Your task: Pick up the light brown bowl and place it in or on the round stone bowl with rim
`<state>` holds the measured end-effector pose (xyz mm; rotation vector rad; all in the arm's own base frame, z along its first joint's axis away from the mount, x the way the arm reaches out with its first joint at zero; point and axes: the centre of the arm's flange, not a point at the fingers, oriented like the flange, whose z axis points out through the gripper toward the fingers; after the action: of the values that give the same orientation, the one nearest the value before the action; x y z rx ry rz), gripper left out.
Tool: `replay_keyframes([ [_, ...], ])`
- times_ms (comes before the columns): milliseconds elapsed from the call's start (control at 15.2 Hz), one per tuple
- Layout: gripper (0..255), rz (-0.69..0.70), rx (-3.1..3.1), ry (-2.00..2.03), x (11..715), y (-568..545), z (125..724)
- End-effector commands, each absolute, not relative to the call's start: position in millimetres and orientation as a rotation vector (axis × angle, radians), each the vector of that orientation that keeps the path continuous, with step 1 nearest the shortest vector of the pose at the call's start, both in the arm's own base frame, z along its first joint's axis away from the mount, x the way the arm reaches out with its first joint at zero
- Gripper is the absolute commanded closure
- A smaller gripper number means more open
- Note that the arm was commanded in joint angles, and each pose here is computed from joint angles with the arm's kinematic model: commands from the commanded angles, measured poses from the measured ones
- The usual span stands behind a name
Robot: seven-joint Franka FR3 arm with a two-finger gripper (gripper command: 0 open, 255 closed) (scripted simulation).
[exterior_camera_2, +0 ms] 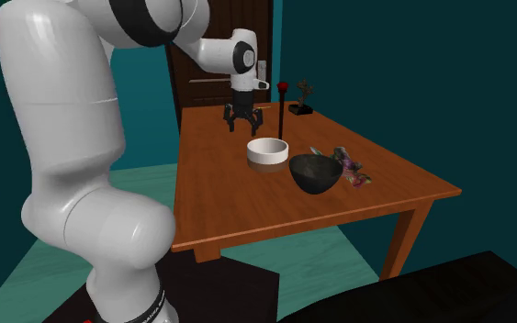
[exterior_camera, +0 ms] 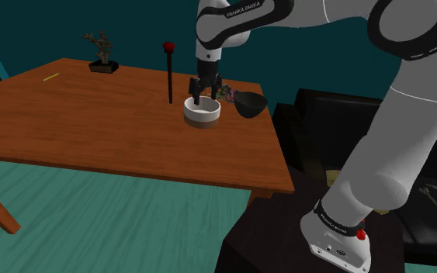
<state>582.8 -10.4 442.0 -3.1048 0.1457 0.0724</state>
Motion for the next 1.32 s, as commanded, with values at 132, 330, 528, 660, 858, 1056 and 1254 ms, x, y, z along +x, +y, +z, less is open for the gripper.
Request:
replay_keyframes([
  [132, 0, 0.073, -3.113, 0.145, 629.5, -8.7, 414.6],
  [330, 0, 0.073, -3.119, 0.144, 663.6, -7.7, 394.2],
  [528, 0, 0.073, -3.119, 0.144, 663.1, -7.5, 383.6],
  [660, 0, 0.073, -3.119, 0.144, 662.7, -7.3, 373.1],
  [858, 0, 0.073, -3.119, 0.144, 661.8, -6.9, 354.2],
  [1056, 0, 0.073, -3.119, 0.144, 661.8, -6.9, 354.2],
  [1254, 0, 0.073, -3.119, 0.144, 661.8, -6.9, 354.2],
])
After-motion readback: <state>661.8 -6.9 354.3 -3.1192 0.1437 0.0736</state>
